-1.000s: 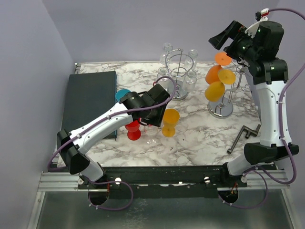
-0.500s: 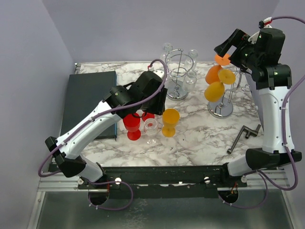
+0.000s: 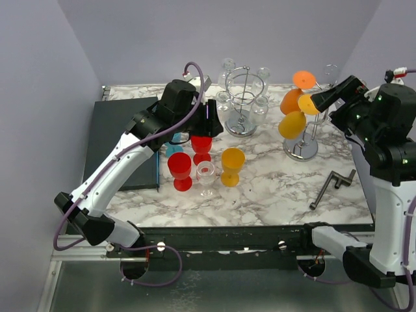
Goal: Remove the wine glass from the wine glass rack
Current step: Pick up the wine glass from the wine rack.
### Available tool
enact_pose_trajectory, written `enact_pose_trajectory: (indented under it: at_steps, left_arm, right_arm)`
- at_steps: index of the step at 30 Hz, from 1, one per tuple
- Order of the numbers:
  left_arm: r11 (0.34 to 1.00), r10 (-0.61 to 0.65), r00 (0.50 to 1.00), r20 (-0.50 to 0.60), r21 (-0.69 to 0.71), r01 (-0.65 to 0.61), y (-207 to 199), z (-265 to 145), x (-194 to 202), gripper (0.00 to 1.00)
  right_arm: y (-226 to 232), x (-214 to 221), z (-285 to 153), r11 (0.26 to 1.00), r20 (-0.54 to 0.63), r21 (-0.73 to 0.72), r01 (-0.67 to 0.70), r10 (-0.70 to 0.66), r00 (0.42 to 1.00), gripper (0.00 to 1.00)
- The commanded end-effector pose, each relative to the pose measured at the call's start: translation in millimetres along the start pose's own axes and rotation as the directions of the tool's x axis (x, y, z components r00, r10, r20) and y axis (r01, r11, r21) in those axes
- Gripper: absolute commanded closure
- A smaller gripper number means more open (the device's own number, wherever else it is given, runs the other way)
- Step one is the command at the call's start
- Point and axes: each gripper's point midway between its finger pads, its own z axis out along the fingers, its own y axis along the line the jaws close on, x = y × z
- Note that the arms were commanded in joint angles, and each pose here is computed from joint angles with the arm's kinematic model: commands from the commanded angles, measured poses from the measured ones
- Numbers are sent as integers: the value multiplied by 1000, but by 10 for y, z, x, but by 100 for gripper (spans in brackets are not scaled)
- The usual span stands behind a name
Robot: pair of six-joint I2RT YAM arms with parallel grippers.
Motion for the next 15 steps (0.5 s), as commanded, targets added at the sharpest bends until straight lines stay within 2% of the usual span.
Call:
enact_pose_trajectory:
  at_steps: [1, 7, 10, 15]
  left_arm:
    - [992, -19, 997, 69, 130, 10, -161, -134, -144, 44]
    - [986, -53, 994, 92, 161, 38, -140, -175, -149, 42]
    - [986, -55, 994, 94, 162, 39, -121, -199, -131, 42]
    - [986, -58, 993, 107, 159, 41, -80, -241, -136, 41]
  right_arm:
    - [-167, 274, -35, 988, -39, 46, -144, 146, 988, 13]
    - [-236, 511, 161, 944, -25, 10, -331, 331, 943, 20]
    - [-216, 564, 277, 924, -32, -15, -381, 381, 924, 23]
    - [-352, 508, 389, 890, 59, 7, -456, 455, 889, 34]
